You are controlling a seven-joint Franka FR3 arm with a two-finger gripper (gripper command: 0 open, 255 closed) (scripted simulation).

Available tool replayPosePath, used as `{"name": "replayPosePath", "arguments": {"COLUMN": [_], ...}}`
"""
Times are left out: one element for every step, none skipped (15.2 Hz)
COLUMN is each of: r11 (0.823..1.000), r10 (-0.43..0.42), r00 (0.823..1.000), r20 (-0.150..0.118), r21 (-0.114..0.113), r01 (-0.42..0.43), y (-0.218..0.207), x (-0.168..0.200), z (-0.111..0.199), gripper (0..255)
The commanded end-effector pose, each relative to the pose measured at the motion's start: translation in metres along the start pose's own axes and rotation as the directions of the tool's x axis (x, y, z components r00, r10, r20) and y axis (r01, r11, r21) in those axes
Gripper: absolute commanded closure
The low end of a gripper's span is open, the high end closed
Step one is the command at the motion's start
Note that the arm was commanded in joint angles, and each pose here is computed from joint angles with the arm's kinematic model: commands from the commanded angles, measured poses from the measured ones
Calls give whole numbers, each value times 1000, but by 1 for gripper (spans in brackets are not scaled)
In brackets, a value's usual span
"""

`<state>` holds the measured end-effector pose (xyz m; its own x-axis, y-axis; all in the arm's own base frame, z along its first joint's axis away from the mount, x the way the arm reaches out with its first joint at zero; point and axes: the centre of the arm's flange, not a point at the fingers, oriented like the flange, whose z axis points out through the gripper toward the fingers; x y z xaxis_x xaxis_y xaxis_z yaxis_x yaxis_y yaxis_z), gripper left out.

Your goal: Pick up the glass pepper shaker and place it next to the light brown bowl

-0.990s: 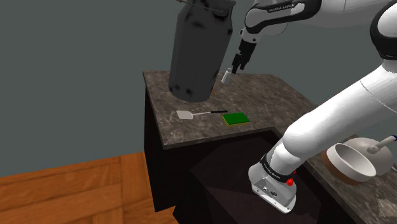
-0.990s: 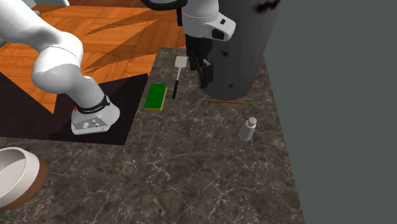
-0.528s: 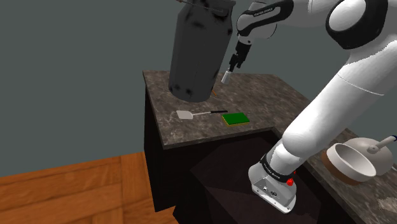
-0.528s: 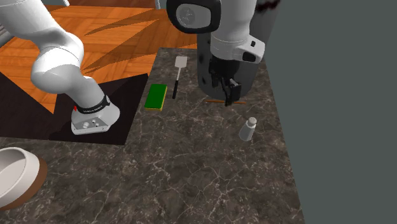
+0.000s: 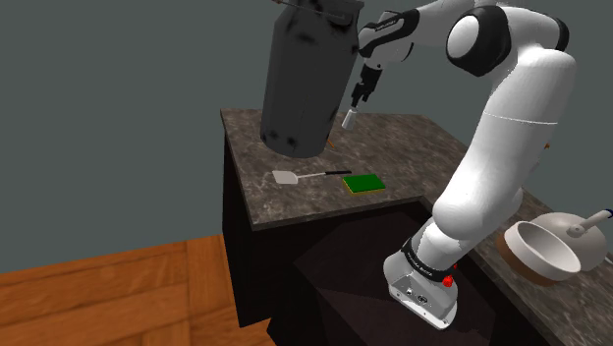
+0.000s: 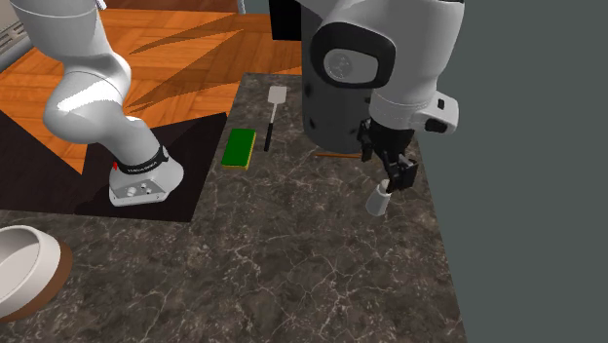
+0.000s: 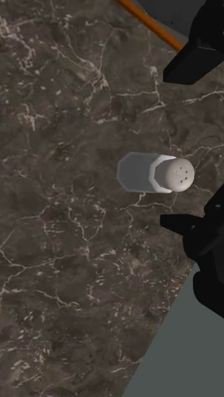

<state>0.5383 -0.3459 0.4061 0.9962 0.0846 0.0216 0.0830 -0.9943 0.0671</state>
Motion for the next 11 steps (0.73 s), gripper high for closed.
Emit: {"name": "replayPosePath", "arguments": {"r11": [1000,1000,1000,1000,1000,1000,1000,1000,1000,1000,1000], "r10": [-3,-3,-3,-3,-3,-3,-3,-3,-3,-3,-3], "r00": [1000,1000,1000,1000,1000,1000,1000,1000,1000,1000,1000], "r20": [-4,-4,-4,-4,-4,-4,-4,-4,-4,-4,-4], "r21": [-4,-4,-4,-4,-4,-4,-4,-4,-4,-4,-4], "r01": [3,3,3,3,3,3,3,3,3,3,3], "y": [12,12,12,12,12,12,12,12,12,12,12], "x": [7,7,7,7,7,7,7,7,7,7,7], "z": [4,9,15,20,25,31,36,44,44,44,44], "gripper": [0,0,0,0,0,0,0,0,0,0,0]}}
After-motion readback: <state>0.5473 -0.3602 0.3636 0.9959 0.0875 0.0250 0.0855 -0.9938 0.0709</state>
